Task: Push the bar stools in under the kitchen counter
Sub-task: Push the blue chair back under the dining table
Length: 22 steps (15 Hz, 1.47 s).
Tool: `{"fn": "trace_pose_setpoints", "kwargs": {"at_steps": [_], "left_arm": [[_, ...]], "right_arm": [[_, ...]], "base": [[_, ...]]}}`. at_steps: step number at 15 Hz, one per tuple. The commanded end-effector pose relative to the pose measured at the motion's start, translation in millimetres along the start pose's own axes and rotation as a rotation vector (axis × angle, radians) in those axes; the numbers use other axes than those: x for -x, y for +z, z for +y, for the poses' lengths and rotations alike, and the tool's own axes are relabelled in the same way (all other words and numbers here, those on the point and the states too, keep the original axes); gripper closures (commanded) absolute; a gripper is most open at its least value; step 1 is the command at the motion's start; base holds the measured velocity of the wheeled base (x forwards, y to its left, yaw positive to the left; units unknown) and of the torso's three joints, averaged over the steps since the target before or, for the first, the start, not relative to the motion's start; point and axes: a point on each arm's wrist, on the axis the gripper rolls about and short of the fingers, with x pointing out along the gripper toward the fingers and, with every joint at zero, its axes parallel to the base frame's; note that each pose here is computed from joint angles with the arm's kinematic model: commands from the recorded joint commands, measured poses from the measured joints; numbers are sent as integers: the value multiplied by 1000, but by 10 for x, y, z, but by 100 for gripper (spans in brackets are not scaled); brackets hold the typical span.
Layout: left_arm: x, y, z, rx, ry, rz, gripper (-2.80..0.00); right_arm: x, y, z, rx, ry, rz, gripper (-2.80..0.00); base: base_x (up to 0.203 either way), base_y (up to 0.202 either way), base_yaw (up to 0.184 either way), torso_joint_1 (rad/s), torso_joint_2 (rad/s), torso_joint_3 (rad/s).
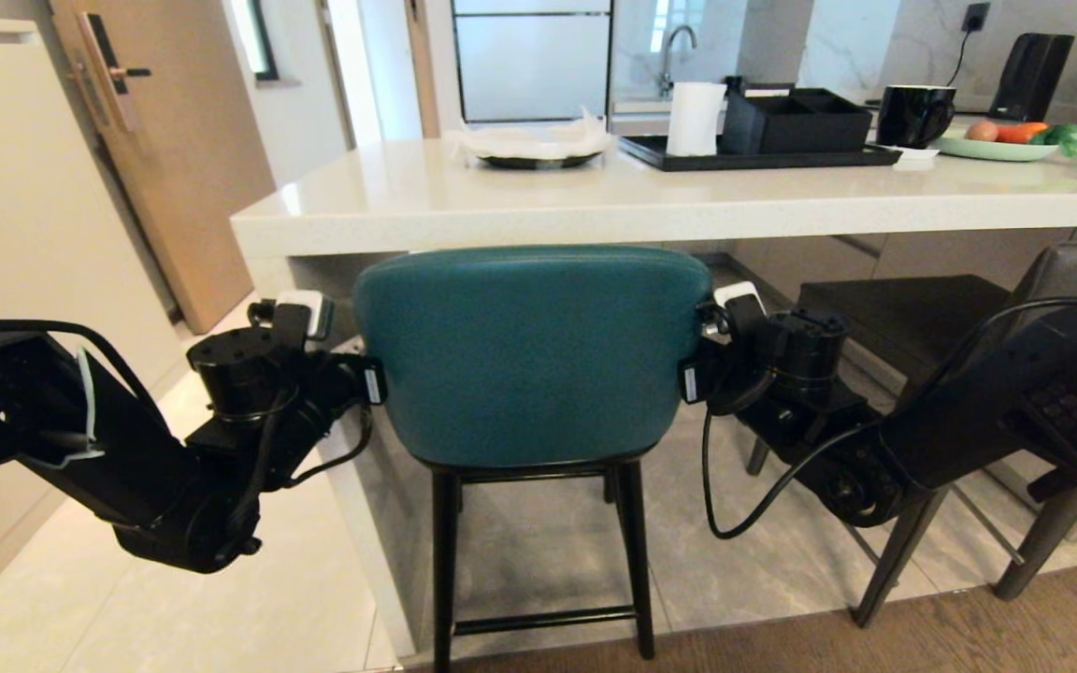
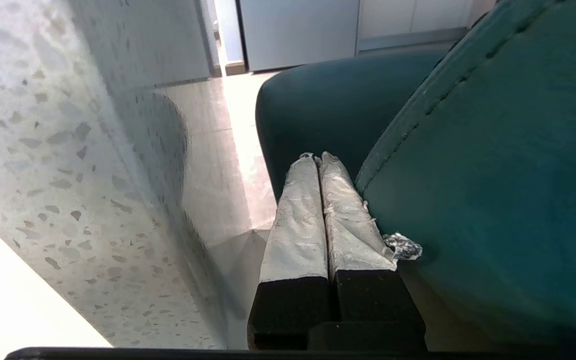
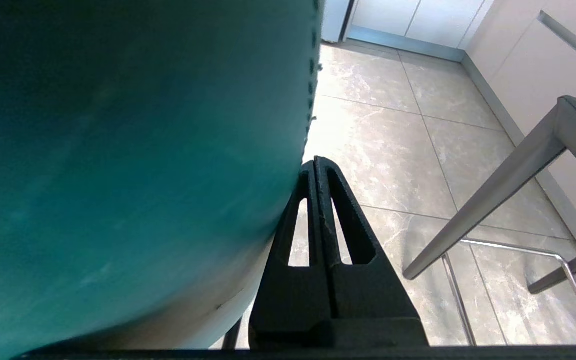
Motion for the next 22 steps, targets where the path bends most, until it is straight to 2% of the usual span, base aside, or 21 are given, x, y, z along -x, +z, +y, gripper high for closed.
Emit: {"fn": "trace_pose_setpoints", "kwargs": {"at_steps": [1, 22], "left_arm": [[50, 22, -67, 2, -16, -5, 0], [58, 15, -64, 2, -13, -2, 0]], "right_arm": [[39, 42, -18, -4, -6, -15, 0], [50, 46, -41, -5, -12, -21, 0]], "base": [[0, 0, 0, 0, 0, 0], [-14, 0, 0, 0, 1, 0]]}}
